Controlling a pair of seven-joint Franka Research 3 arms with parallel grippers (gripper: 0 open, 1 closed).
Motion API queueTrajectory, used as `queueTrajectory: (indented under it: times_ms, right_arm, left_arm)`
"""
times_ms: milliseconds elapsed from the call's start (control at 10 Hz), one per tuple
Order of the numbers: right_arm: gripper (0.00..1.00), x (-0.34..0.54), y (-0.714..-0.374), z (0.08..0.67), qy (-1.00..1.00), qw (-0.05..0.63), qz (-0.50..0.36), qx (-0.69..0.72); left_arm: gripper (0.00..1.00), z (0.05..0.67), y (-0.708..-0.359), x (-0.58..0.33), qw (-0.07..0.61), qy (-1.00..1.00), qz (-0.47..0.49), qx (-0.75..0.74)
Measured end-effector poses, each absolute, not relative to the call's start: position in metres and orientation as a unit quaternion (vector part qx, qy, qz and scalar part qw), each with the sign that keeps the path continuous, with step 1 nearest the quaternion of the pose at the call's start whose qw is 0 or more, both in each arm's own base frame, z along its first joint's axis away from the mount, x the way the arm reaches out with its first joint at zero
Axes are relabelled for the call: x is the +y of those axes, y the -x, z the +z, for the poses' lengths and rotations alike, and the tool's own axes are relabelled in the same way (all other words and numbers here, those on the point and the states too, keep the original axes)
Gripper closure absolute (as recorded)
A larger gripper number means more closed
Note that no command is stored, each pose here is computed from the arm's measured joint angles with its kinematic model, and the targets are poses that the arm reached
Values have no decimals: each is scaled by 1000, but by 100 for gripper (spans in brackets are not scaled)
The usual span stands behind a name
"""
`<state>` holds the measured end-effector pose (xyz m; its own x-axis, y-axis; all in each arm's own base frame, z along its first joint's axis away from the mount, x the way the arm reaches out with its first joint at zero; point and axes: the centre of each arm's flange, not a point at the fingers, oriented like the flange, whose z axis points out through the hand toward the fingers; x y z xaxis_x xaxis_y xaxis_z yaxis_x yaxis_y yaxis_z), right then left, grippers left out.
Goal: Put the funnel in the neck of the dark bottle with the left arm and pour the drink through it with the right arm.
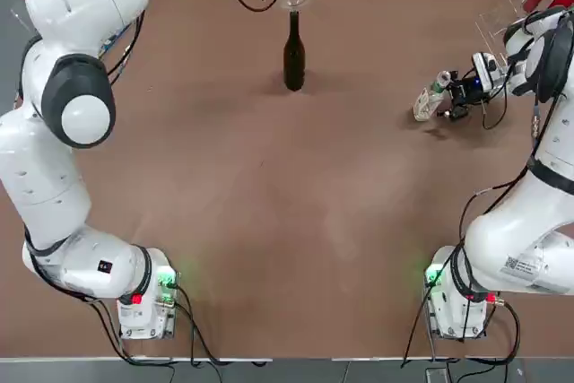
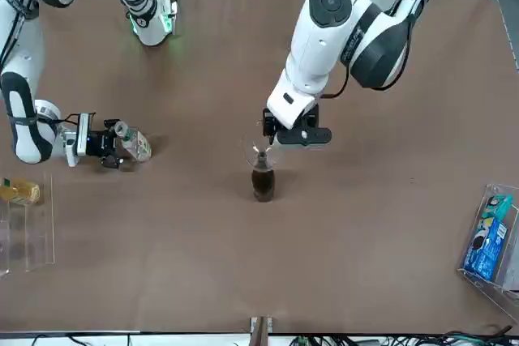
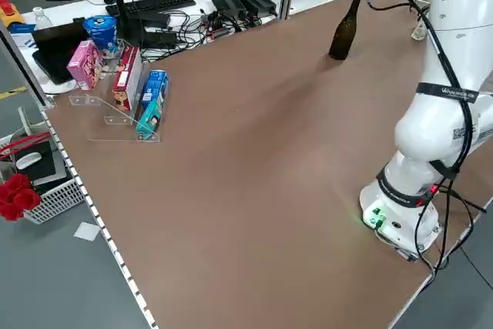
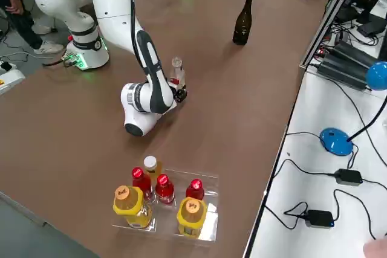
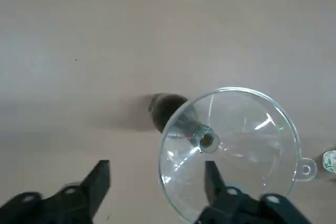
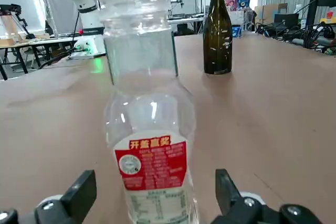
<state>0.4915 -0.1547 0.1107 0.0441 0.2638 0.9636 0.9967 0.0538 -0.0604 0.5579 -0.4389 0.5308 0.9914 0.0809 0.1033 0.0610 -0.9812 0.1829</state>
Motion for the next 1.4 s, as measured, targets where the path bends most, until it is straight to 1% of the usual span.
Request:
queueTrajectory:
  times_ms: [100, 300, 600, 800, 1000, 1200, 1300, 1400]
  right_arm:
    - [0, -150, -492, 107, 558, 460, -405, -559]
    - [0, -142, -493, 102, 555, 466, -407, -556]
    - [5, -140, -492, 100, 554, 468, -406, -556]
    - [9, -138, -493, 100, 553, 469, -407, -556]
    - [13, -136, -493, 101, 550, 472, -407, -556]
    - [25, -134, -493, 101, 547, 474, -408, -556]
    - [30, -133, -493, 101, 546, 474, -408, -557]
    - [40, -132, -493, 101, 545, 475, -408, -558]
  left_arm:
    - [0, 531, -558, -439, 90, -994, 55, 36]
    - [0, 531, -558, -438, 90, -994, 56, 36]
    - [0, 542, -568, -423, 107, -992, 52, 44]
    - [0, 545, -587, -395, 150, -984, 12, 92]
    - [0, 540, -616, -354, 217, -960, -50, 167]
    - [0, 533, -640, -318, 322, -897, -154, 261]
    - [0, 516, -652, -304, 350, -866, -199, 296]
    - [0, 494, -661, -299, 355, -853, -220, 312]
